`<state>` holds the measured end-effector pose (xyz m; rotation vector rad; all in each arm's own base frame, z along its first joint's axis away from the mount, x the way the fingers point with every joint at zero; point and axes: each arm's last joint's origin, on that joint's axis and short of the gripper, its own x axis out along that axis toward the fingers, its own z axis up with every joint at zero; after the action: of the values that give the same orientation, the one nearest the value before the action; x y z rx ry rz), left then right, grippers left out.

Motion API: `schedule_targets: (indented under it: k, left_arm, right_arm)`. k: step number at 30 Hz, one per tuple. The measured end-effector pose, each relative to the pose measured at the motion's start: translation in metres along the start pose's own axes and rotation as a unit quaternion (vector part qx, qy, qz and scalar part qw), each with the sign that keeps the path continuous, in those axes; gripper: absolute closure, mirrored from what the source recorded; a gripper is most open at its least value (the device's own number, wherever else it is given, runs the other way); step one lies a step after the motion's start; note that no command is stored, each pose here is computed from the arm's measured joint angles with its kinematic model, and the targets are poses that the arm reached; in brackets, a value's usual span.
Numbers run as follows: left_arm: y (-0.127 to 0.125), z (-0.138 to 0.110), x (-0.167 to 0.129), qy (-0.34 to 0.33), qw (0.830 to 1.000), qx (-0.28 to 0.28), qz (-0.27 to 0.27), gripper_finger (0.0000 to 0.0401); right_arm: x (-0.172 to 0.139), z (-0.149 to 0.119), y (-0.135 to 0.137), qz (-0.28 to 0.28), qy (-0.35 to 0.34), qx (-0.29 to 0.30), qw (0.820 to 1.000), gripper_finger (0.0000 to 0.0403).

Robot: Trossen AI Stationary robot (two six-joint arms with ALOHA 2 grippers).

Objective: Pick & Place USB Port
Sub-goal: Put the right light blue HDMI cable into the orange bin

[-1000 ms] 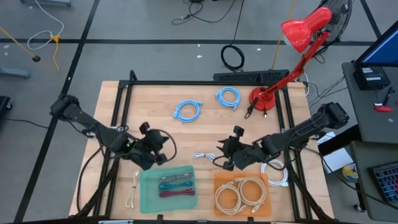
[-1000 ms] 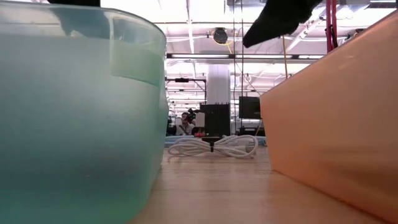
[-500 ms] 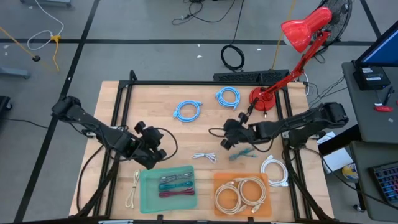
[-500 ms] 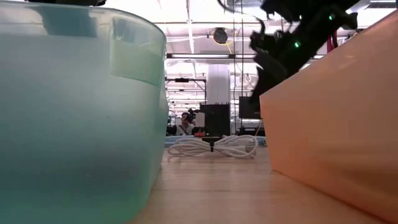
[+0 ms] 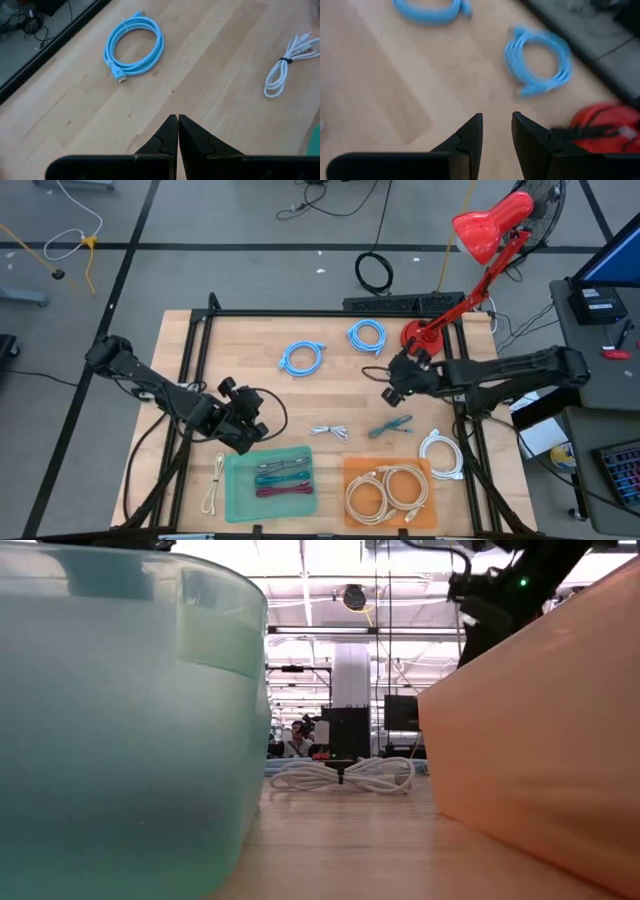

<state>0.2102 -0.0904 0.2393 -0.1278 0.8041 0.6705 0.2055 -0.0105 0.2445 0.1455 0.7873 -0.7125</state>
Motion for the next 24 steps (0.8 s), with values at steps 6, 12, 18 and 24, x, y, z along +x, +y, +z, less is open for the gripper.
schedule_targets:
  k: [6, 12, 18, 24]
  left_arm:
    - [-0.003, 0.002, 0.0, -0.008, 1.0, -0.009, -0.013, 0.0382]
    - [-0.006, 0.004, 0.0, -0.011, 0.999, 0.001, -0.03, 0.0382]
    - [-0.007, 0.004, 0.0, -0.008, 0.999, 0.004, -0.033, 0.0382]
    - [-0.007, 0.004, 0.0, -0.008, 0.999, 0.002, -0.033, 0.0382]
  right_arm:
    - [0.015, 0.022, -0.015, 0.005, -0.04, -0.024, 0.999, 0.0305]
    - [0.049, 0.039, -0.043, -0.005, -0.041, -0.024, 0.999, 0.0279]
    - [0.085, 0.043, -0.071, -0.004, -0.005, -0.011, 1.0, 0.0244]
    - [0.12, 0.052, -0.074, -0.018, 0.039, -0.042, 0.998, 0.0214]
